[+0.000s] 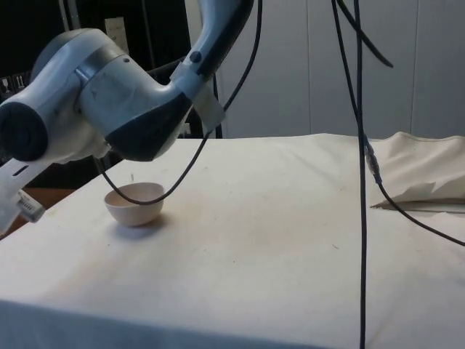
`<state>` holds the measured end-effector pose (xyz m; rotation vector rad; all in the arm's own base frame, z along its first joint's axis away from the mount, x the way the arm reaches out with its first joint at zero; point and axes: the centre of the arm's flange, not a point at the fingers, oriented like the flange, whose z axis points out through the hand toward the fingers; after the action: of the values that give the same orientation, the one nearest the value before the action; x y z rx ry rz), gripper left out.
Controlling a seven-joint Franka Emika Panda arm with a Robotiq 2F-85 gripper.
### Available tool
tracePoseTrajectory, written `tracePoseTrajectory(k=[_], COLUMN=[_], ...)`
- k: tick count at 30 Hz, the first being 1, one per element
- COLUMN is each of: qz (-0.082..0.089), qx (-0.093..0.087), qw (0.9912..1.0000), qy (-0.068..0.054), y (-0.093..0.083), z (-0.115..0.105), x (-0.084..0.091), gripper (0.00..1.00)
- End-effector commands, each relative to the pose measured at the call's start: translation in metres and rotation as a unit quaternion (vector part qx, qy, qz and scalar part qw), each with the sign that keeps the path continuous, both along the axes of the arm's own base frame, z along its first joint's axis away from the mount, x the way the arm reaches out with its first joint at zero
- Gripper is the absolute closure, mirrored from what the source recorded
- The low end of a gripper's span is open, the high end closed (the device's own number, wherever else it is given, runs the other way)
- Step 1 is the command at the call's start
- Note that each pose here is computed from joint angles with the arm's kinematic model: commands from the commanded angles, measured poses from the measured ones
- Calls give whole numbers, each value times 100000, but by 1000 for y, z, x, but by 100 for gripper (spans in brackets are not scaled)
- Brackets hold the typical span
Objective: Pour the coffee beans from the cup into the bowl.
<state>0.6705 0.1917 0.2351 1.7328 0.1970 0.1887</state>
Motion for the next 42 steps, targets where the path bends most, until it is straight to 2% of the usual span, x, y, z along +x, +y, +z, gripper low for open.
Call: tracePoseTrajectory(k=[1,4,5,11,14,16,21,22,24,25,26,29,30,31,36,42], qz=[-138,12,241,468,925,839,1222,1639,1506,1506,1624,1868,2050,1903,2218,2287], qx=[-708,-1667,-1218,-3021,-2896,-3518,-4561,-3986,-5565,-5565,-6301,-7146,-6565,-7337,-8249,-8217], qw=[99997,99986,99992,99953,99952,99933,99887,99903,99832,99832,99786,99725,99758,99710,99629,99628], qy=[121,5,-238,-326,-564,-479,-622,-859,-630,-630,-629,-610,-980,-643,-1047,-1237], y=[2,7,6,22,25,33,40,38,41,41,41,42,41,43,45,44], z=[0,0,0,0,1,-1,-1,0,-2,-2,-2,-3,-2,-3,-2,-2], x=[0,-3,-3,-9,-11,-13,-16,-17,-17,-17,-18,-18,-18,-18,-20,-20], gripper=[100,100,100,100,100,100,100,100,100,100,100,100,100,100,100,100])
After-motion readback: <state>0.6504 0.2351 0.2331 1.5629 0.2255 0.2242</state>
